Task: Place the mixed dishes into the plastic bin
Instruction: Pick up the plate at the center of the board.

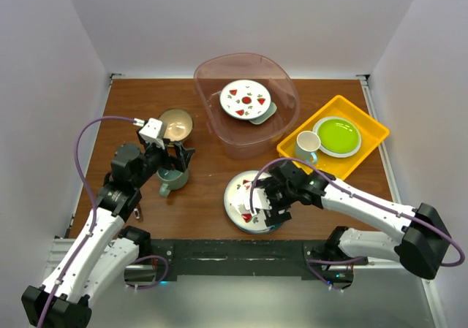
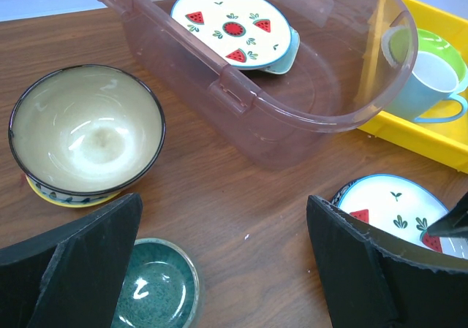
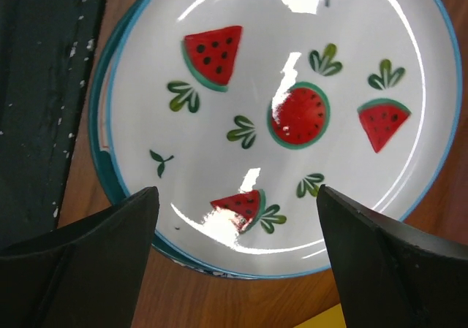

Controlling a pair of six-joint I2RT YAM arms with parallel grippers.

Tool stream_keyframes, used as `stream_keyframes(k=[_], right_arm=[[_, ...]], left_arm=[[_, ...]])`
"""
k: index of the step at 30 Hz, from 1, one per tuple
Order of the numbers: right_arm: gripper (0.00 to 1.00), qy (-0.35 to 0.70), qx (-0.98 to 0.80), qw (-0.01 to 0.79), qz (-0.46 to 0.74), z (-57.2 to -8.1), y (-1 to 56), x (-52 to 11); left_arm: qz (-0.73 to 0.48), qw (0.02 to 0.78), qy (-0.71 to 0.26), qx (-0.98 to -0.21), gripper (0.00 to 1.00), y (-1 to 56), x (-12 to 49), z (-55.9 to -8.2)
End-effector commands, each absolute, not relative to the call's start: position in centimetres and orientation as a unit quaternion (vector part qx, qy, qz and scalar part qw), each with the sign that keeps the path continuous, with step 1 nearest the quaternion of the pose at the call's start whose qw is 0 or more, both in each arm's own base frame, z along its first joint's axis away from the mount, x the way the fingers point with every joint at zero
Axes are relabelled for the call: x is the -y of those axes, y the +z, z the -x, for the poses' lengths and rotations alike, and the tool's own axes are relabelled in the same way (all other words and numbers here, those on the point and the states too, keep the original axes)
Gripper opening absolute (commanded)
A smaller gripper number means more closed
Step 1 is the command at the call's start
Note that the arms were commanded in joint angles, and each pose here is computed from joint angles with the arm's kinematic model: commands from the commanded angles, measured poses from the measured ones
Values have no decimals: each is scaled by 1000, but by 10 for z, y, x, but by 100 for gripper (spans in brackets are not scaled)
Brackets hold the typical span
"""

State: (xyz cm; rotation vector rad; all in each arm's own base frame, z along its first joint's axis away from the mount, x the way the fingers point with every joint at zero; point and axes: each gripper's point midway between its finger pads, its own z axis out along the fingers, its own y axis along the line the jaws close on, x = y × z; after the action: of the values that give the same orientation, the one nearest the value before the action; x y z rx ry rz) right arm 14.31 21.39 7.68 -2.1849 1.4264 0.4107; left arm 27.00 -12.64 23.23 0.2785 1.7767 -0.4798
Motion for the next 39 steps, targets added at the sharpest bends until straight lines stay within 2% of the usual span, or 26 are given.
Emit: stream_keyframes(k=[1, 8, 11, 21, 39], right_arm=[[91, 133, -586, 336, 725, -184, 116, -231], [84, 178, -703, 383, 572, -230, 136, -216], [80, 211, -729, 374, 532, -238, 137, -212], [58, 250, -778, 331, 471, -260, 132, -214], [57, 260, -802, 309, 440, -276, 117, -199]], left_arm=[[-126, 616, -199, -752, 100, 242, 125, -275], [-128, 615, -202, -751, 100, 242, 126, -274], [-130, 614, -204, -752, 100, 241, 127, -274], [-135, 612, -208, -751, 100, 241, 129, -273], [-136, 611, -210, -751, 100, 241, 130, -272]])
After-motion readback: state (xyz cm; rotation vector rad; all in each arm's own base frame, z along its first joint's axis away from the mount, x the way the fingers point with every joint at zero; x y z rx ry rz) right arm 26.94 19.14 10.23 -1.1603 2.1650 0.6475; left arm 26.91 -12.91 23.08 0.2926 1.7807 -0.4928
